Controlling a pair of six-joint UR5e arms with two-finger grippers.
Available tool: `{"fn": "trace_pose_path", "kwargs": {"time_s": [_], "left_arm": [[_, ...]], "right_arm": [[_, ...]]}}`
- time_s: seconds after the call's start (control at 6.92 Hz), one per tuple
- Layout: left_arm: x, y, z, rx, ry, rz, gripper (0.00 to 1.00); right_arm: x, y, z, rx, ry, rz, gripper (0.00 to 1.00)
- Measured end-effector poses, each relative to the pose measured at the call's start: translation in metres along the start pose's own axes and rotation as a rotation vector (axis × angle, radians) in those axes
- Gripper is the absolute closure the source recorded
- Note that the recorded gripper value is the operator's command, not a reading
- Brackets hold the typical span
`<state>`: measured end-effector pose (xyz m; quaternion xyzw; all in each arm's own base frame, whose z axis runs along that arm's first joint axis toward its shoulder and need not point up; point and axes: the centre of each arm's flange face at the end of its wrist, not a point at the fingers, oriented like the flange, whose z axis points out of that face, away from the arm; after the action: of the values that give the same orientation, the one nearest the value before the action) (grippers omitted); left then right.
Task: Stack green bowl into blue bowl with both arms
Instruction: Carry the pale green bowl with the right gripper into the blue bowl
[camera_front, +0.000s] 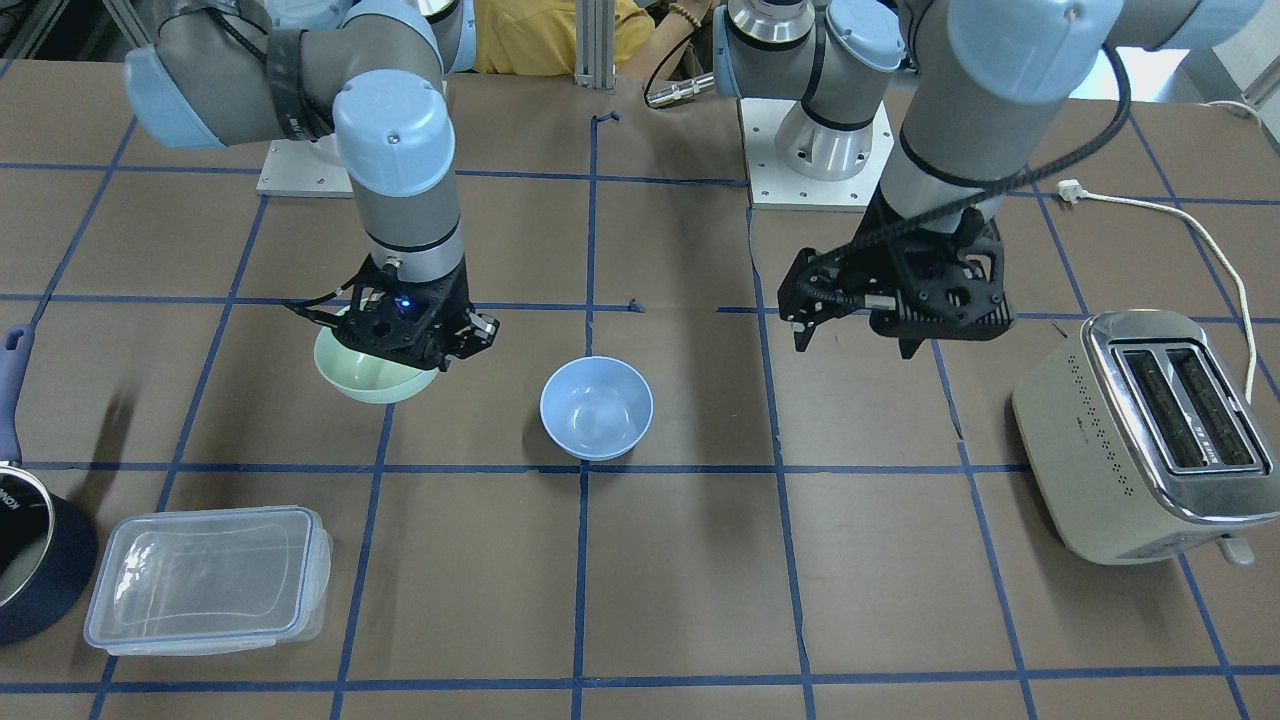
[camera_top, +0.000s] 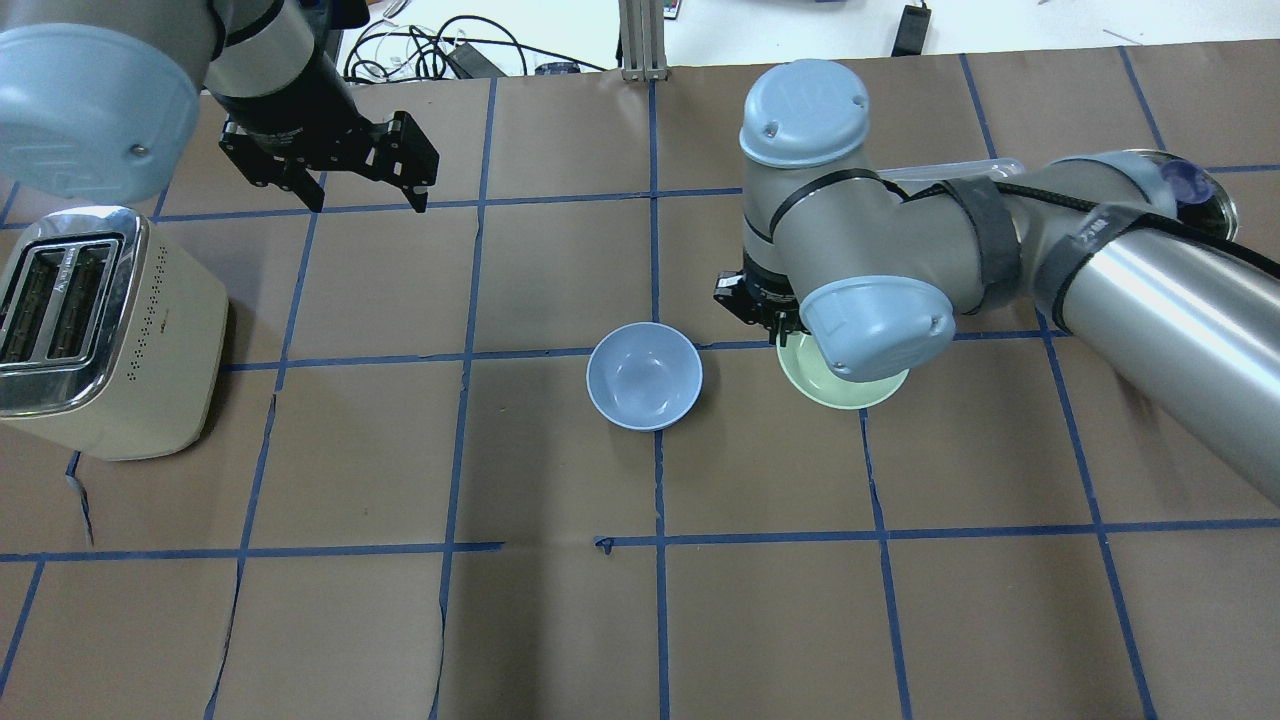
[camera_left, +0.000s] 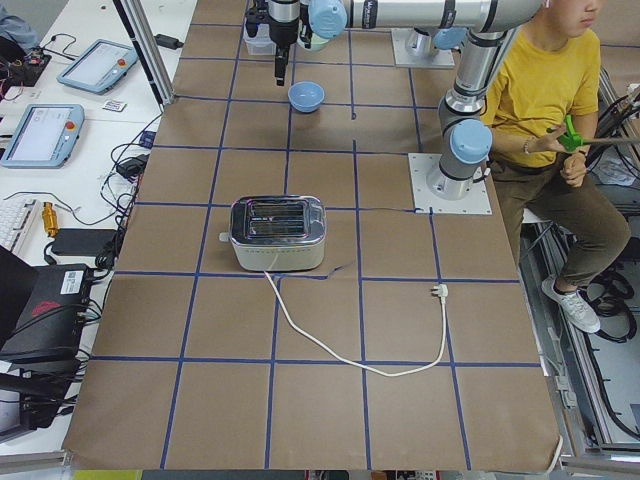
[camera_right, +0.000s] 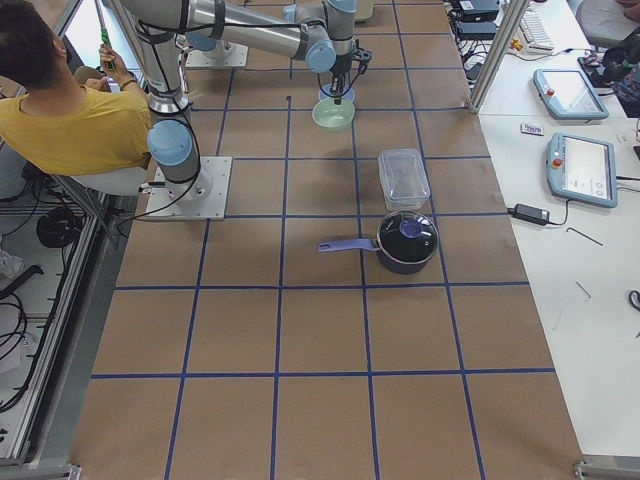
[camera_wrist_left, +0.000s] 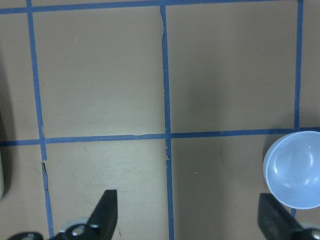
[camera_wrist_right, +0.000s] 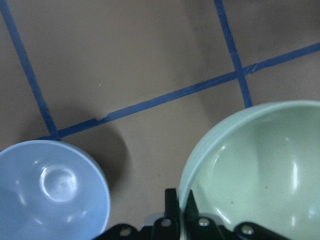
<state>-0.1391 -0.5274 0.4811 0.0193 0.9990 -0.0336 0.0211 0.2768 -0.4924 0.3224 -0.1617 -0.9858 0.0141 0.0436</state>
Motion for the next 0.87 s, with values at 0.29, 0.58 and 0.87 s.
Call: {"fn": "trace_pose_path", "kwargs": {"time_s": [0.29,0.58,0.87], "left_arm": [[0.001,0.009,-0.002,0.004,0.007,-0.004,0.0],[-0.002,0.01,-0.002,-0.01,0.004,-0.006,0.0],[-0.003,0.011,-0.003,-0.02,0.003,-0.006,0.0]], "right_arm": [[-0.069,-0.007,-0.014,-0.063,0.011,0.106,1.0],[-0.12,-0.01,-0.006,-0.107,-0.002,0.203,1.0],[-0.142,-0.004,0.012,-0.157,-0.014,0.272,1.0]]}}
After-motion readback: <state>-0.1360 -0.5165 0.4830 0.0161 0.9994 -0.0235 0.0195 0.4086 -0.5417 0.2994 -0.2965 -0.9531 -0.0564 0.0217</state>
